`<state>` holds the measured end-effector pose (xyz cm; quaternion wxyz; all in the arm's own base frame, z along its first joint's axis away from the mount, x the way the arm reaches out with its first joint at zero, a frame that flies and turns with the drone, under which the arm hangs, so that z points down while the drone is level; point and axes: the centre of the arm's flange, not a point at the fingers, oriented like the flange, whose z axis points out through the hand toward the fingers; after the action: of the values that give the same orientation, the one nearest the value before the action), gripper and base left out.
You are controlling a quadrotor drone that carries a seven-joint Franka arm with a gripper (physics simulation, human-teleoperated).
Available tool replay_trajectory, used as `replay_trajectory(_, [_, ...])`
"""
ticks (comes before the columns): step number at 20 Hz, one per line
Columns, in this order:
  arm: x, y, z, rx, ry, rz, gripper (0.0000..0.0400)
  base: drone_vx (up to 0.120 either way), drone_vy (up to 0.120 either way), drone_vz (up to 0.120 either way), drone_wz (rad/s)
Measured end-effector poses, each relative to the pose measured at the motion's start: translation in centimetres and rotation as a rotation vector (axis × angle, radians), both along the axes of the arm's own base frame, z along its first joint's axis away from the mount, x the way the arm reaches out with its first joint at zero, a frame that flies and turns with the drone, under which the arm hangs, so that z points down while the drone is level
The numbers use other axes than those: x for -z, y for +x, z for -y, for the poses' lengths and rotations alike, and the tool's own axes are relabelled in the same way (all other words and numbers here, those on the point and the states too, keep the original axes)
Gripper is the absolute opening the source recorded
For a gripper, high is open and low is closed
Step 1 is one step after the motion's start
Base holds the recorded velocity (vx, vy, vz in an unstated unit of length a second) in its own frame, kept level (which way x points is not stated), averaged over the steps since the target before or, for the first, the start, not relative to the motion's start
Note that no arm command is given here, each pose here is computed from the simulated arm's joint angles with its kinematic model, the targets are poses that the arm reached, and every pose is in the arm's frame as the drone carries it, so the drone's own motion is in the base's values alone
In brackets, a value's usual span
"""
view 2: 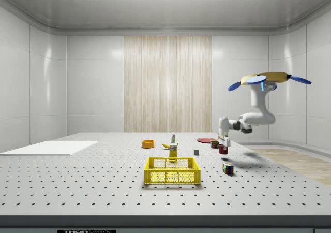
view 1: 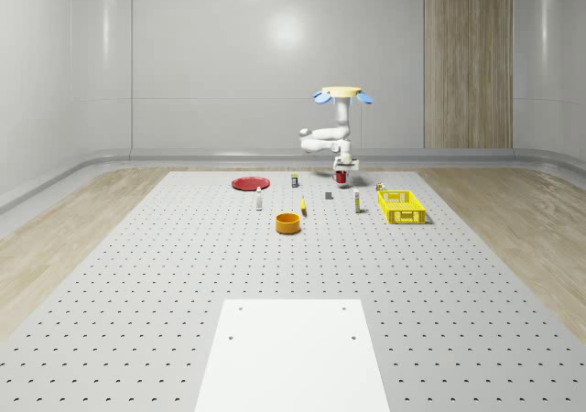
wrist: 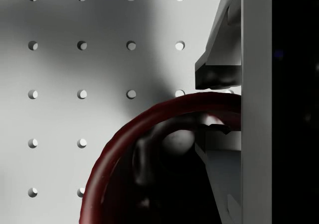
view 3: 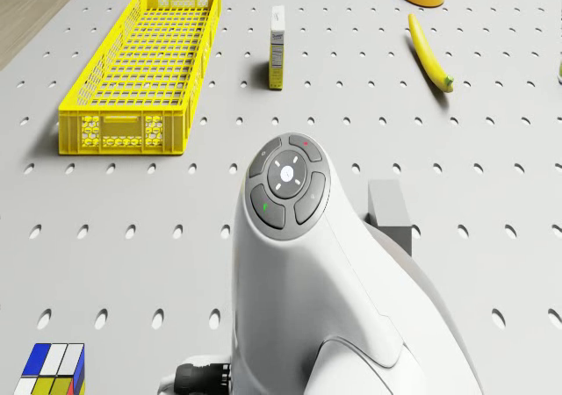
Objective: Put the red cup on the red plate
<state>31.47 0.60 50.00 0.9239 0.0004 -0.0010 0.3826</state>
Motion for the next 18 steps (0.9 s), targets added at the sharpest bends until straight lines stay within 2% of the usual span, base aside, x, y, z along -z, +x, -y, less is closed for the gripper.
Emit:
replay_trajectory(11, [1.04,0.0,0.0,0.0,0.0,-0.0001,0.01,0.0,-0.12,0.12,0.0])
replay_trajectory(16, [1.11,0.0,0.0,0.0,0.0,-0.0001,0.01,0.0,-0.12,0.008,0.0])
replay_trajectory(18, [1.12,0.0,0.0,0.0,0.0,-0.0001,0.01,0.0,-0.12,0.08,0.0])
